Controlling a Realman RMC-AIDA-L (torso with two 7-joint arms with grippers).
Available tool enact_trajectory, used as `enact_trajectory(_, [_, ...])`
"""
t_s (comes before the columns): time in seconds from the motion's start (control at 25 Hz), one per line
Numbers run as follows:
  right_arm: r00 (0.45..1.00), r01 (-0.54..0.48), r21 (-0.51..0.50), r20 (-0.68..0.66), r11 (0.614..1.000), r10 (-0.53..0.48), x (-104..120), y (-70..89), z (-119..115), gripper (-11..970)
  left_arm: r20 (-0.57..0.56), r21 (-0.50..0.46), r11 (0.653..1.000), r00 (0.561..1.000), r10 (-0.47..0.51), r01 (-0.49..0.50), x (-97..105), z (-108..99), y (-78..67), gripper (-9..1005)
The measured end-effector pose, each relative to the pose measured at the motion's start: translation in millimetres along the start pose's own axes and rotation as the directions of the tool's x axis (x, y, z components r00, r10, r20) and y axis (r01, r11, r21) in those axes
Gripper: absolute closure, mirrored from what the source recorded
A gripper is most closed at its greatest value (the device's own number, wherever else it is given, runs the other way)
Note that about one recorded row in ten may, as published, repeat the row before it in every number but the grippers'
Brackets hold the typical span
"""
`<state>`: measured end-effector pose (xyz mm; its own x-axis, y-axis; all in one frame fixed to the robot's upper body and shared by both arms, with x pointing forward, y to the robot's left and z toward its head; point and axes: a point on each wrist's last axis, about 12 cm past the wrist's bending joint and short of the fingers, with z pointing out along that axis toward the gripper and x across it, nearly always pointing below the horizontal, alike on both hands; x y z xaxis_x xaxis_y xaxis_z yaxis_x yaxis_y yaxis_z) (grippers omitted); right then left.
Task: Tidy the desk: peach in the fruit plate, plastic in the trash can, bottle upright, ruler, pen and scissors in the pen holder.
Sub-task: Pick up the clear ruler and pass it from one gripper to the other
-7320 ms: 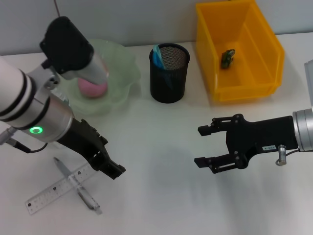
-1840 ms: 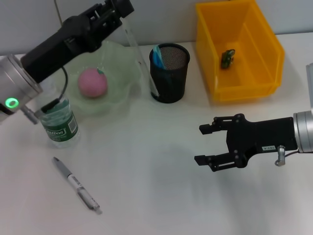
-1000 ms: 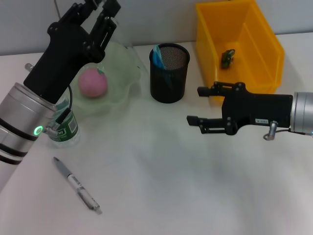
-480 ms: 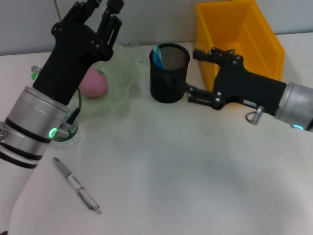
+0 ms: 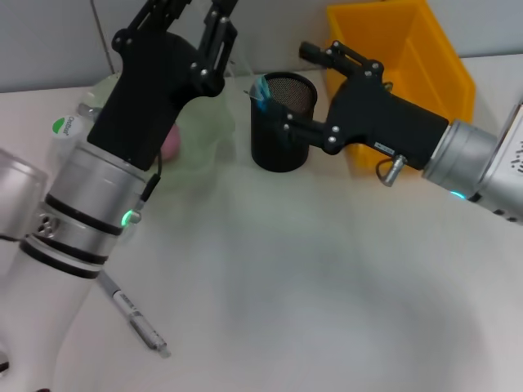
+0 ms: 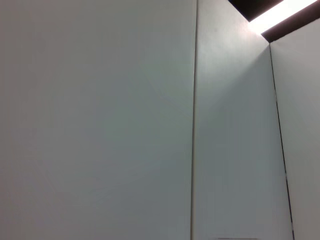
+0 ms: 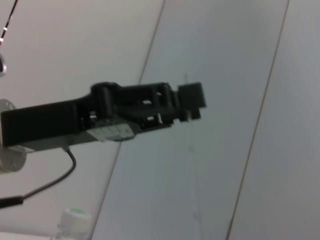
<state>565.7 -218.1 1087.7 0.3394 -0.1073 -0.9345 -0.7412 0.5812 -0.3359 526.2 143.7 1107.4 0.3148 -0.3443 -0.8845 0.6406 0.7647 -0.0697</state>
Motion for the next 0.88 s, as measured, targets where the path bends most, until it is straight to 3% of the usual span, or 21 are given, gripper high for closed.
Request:
enact_trajectory(0.44, [0.996, 0.041, -0.015, 0.082, 0.999, -0.040, -9.9, 6.9, 31.4, 172, -0.018, -0.001, 1.000, 1.000, 0.017, -0.017, 2.1, 8.1, -1.5, 598])
enact_trajectory(0.88, [0.994, 0.050, -0.027, 0.098, 0.998, -0.047, -14.9, 4.9, 43.6, 172, -0.006, -0.005, 1.000, 1.000, 0.017, -0.017, 0.6, 8.6, -3.5, 598])
